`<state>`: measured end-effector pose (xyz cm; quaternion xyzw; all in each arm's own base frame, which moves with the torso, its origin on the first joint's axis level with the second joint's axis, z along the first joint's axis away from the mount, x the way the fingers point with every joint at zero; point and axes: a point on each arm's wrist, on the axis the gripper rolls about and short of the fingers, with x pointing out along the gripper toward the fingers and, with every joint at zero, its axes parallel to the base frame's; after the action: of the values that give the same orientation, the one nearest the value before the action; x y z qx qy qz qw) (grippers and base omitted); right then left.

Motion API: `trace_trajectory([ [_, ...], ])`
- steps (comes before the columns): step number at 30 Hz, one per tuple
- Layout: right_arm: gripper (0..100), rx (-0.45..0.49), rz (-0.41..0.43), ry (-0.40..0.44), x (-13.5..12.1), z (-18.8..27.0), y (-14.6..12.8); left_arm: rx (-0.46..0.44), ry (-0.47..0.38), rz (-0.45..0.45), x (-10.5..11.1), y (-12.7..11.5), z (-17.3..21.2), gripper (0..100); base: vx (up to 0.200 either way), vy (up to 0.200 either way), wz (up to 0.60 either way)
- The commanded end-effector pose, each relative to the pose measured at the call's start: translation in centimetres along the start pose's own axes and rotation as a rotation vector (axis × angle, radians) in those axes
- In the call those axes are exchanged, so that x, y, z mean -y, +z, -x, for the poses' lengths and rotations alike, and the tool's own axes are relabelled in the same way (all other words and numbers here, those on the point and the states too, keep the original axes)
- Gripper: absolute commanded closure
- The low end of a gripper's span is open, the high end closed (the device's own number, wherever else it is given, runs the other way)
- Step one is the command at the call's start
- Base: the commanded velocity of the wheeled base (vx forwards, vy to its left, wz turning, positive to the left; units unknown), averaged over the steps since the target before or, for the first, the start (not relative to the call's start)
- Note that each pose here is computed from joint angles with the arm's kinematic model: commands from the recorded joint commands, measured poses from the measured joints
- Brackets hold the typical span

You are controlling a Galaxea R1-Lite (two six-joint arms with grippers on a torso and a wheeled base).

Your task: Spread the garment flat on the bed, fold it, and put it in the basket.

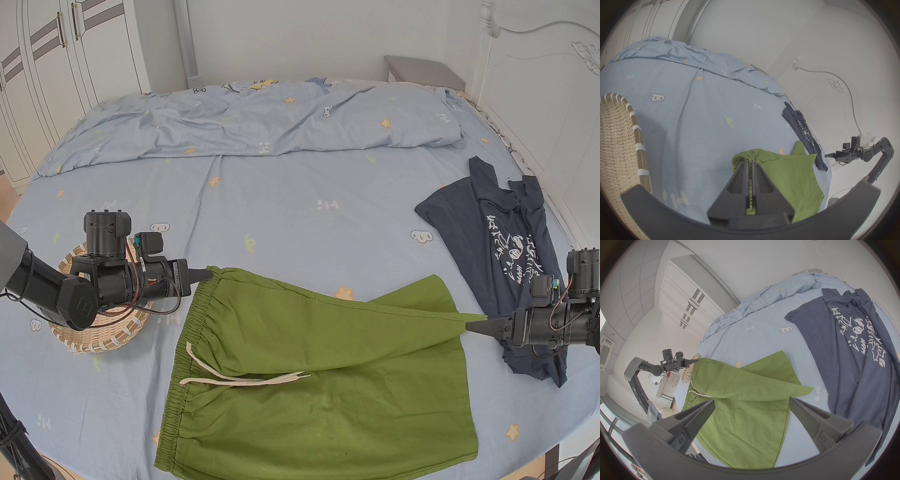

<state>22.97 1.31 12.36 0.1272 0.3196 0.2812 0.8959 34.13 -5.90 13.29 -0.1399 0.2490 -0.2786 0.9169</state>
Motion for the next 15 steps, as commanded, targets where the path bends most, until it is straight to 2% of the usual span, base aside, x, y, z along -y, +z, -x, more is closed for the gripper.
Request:
trace_trajectory([
  [1, 0, -0.008, -0.011, -0.007, 0.4, -0.2, -0.1, 0.019, 0.007, -0.004, -0.1, 0.5, 0.3, 100, 0.0, 0.0, 0.0],
  [5, 0, 0.005, -0.015, -0.026, 1.5, -0.7, 0.3, 0.015, 0.005, -0.004, 0.0, 0.4, 0.3, 100, 0.0, 0.0, 0.0],
  [8, 0, 0.053, -0.007, -0.038, 2.2, -0.7, 1.6, 0.013, 0.004, -0.005, 0.0, 0.3, 0.2, 100, 0.0, 0.0, 0.0],
  [9, 0, 0.072, -0.015, -0.053, 3.3, -0.9, 2.6, 0.011, 0.007, -0.002, -0.2, 0.3, 0.1, 100, 0.0, 0.0, 0.0],
  [15, 0, 0.043, -0.034, -0.066, 5.8, -3.3, 3.1, 0.028, 0.02, -0.001, -0.7, 0.7, 0.4, 100, 0.0, 0.0, 0.0],
])
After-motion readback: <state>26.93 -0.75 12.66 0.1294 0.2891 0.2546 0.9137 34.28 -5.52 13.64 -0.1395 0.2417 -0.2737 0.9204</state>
